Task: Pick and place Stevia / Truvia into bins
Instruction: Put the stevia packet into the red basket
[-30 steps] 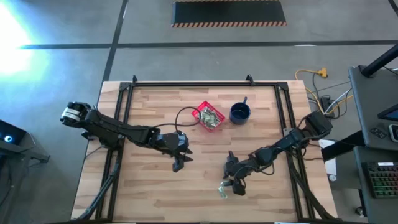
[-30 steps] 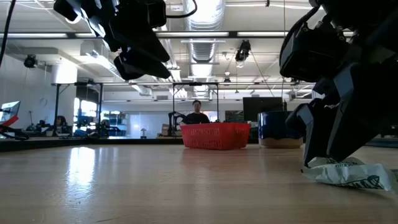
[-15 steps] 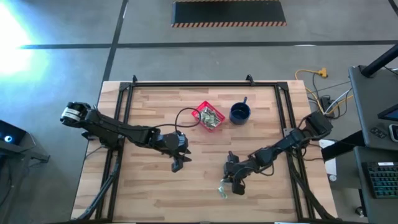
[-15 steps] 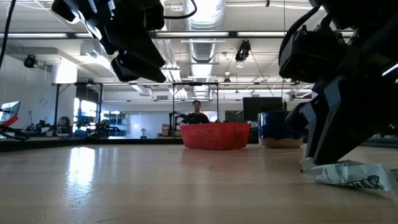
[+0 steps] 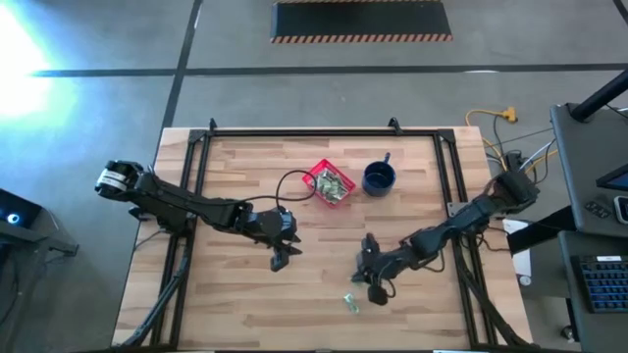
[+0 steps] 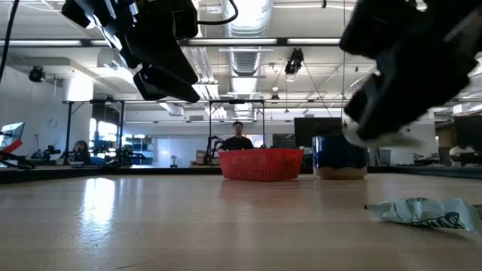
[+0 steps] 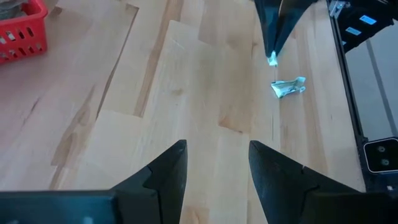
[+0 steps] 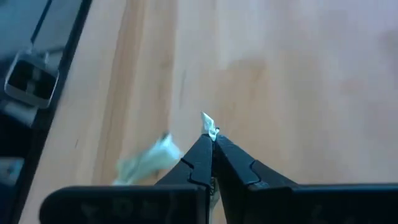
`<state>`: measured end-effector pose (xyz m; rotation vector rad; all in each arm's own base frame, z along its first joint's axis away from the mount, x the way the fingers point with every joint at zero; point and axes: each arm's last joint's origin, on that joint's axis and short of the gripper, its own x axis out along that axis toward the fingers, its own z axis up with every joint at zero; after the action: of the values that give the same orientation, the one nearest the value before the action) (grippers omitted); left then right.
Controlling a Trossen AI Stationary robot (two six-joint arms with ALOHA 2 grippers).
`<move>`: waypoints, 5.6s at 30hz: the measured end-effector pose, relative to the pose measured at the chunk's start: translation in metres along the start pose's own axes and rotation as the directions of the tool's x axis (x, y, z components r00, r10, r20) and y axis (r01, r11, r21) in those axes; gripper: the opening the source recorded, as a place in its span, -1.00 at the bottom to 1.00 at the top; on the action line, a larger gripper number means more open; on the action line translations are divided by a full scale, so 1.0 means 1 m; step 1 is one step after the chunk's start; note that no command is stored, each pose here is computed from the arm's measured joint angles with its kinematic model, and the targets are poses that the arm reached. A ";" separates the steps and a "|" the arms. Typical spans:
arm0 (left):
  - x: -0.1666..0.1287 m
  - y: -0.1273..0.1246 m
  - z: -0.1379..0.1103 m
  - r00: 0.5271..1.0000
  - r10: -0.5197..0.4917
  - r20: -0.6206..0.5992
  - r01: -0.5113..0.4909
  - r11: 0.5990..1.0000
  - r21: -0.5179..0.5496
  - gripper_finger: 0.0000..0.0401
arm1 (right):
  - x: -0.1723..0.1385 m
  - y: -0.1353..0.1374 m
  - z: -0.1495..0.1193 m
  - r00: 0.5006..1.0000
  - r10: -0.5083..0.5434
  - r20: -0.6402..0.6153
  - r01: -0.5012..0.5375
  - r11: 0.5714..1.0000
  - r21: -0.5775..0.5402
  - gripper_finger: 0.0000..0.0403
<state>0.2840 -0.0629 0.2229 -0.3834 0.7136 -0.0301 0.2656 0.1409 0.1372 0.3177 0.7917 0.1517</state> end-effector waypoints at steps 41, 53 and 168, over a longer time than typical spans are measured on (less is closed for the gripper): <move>-0.002 -0.005 0.020 0.967 0.051 0.248 -0.037 0.998 -0.059 -0.23 | -0.066 -0.180 0.096 0.731 -0.583 0.354 0.463 0.805 0.371 -0.96; -0.003 -0.004 0.020 0.960 0.088 0.264 -0.072 0.995 -0.070 -0.23 | -0.046 -0.212 0.108 0.849 -0.409 0.335 0.299 0.894 0.334 -0.95; 0.004 -0.005 -0.007 0.988 0.015 0.151 -0.013 1.000 -0.013 -0.23 | 0.072 0.078 0.006 0.794 -0.488 -0.363 0.554 0.826 0.101 -0.93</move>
<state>0.2832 -0.0709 0.2174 -0.3874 0.5671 0.0166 0.3188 0.2315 0.1191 0.2557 1.2009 -0.4201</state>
